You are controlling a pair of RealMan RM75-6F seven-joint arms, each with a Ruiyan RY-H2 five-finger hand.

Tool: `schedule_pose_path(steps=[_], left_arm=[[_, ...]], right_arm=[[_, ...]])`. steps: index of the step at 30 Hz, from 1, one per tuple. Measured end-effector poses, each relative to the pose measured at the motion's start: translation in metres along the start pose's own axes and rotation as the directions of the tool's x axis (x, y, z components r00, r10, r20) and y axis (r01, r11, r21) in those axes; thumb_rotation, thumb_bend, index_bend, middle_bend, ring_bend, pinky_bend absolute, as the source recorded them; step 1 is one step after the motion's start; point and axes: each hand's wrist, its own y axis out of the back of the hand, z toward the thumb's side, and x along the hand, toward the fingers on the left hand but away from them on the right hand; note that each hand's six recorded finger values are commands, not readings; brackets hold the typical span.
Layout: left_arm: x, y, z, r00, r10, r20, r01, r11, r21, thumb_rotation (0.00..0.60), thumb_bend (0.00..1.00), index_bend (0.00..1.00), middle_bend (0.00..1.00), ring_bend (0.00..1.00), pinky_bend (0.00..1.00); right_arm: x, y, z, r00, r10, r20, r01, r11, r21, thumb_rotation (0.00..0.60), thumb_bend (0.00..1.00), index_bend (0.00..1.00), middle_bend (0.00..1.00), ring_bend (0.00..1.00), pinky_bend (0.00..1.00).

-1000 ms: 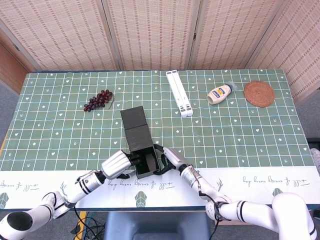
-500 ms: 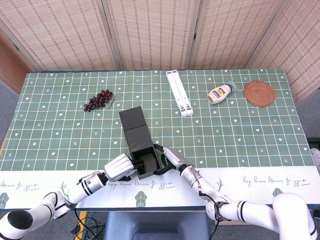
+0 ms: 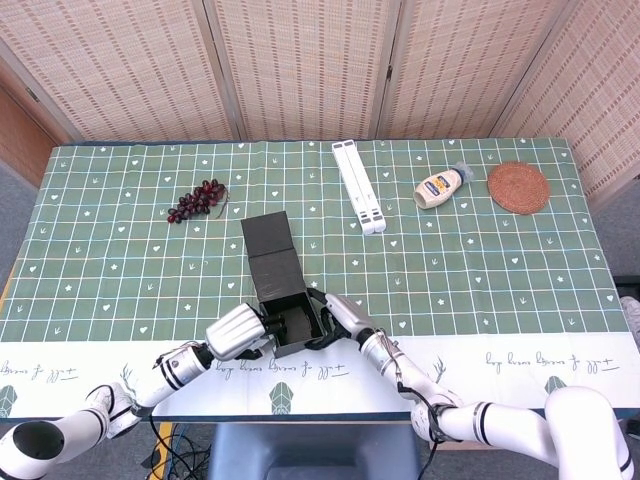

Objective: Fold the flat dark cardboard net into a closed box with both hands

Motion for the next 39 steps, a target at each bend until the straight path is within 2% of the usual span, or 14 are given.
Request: schedule_pose_path(steps=[6, 11, 16, 21, 23, 25, 27, 32, 39], left_arm=[[-0.004, 0.007, -0.003, 0.999, 0.024, -0.025, -0.024, 1.0, -0.001, 0.6, 0.11, 0.36, 0.25, 0.54, 0.88], [-0.012, 0.015, -0.008, 0.997, 0.046, -0.054, -0.046, 0.999, 0.003, 0.6, 0.11, 0.27, 0.17, 0.5, 0.87], [-0.021, 0.025, -0.013, 0.994, 0.064, -0.086, -0.063, 0.998, 0.01, 0.6, 0.11, 0.24, 0.16, 0.5, 0.87], [-0.032, 0.037, -0.019, 0.987, 0.098, -0.127, -0.099, 0.995, 0.003, 0.6, 0.11, 0.22, 0.15, 0.5, 0.87], [-0.036, 0.041, -0.022, 0.984, 0.109, -0.143, -0.109, 0.994, 0.006, 0.6, 0.11, 0.22, 0.15, 0.5, 0.87], [-0.039, 0.045, -0.025, 0.98, 0.118, -0.16, -0.119, 0.993, 0.006, 0.6, 0.11, 0.21, 0.15, 0.5, 0.87], [-0.042, 0.048, -0.028, 0.977, 0.125, -0.175, -0.127, 0.992, 0.003, 0.6, 0.11, 0.21, 0.15, 0.5, 0.87], [-0.045, 0.05, -0.031, 0.97, 0.128, -0.208, -0.134, 0.991, -0.014, 0.6, 0.11, 0.19, 0.14, 0.5, 0.87], [-0.047, 0.055, -0.037, 0.951, 0.143, -0.273, -0.168, 0.983, -0.071, 0.6, 0.11, 0.16, 0.14, 0.49, 0.87]], right_arm=[[0.0, 0.004, 0.0, 1.0, -0.015, -0.001, 0.015, 1.0, -0.001, 0.6, 0.38, 0.23, 0.38, 0.75, 1.0], [-0.002, 0.012, -0.003, 0.999, -0.041, 0.006, 0.041, 0.999, -0.003, 0.6, 0.39, 0.23, 0.37, 0.75, 1.0], [-0.003, 0.018, -0.005, 0.998, -0.061, 0.013, 0.061, 0.998, 0.001, 0.6, 0.39, 0.21, 0.33, 0.75, 1.0], [-0.005, 0.022, -0.007, 0.996, -0.084, 0.017, 0.083, 0.997, 0.004, 0.6, 0.36, 0.01, 0.19, 0.73, 1.0], [-0.005, 0.023, -0.007, 0.996, -0.089, 0.017, 0.089, 0.996, 0.006, 0.6, 0.3, 0.0, 0.12, 0.71, 1.0], [-0.004, 0.024, -0.008, 0.996, -0.088, 0.019, 0.088, 0.996, 0.007, 0.6, 0.18, 0.0, 0.05, 0.68, 1.0], [-0.002, 0.025, -0.007, 0.996, -0.09, 0.018, 0.09, 0.996, 0.004, 0.6, 0.1, 0.0, 0.01, 0.66, 1.0], [0.007, 0.034, -0.007, 0.996, -0.086, 0.02, 0.086, 0.996, 0.022, 0.6, 0.01, 0.0, 0.0, 0.62, 1.0], [0.03, 0.053, 0.003, 0.996, -0.083, 0.019, 0.083, 0.996, 0.027, 0.6, 0.0, 0.0, 0.0, 0.62, 1.0]])
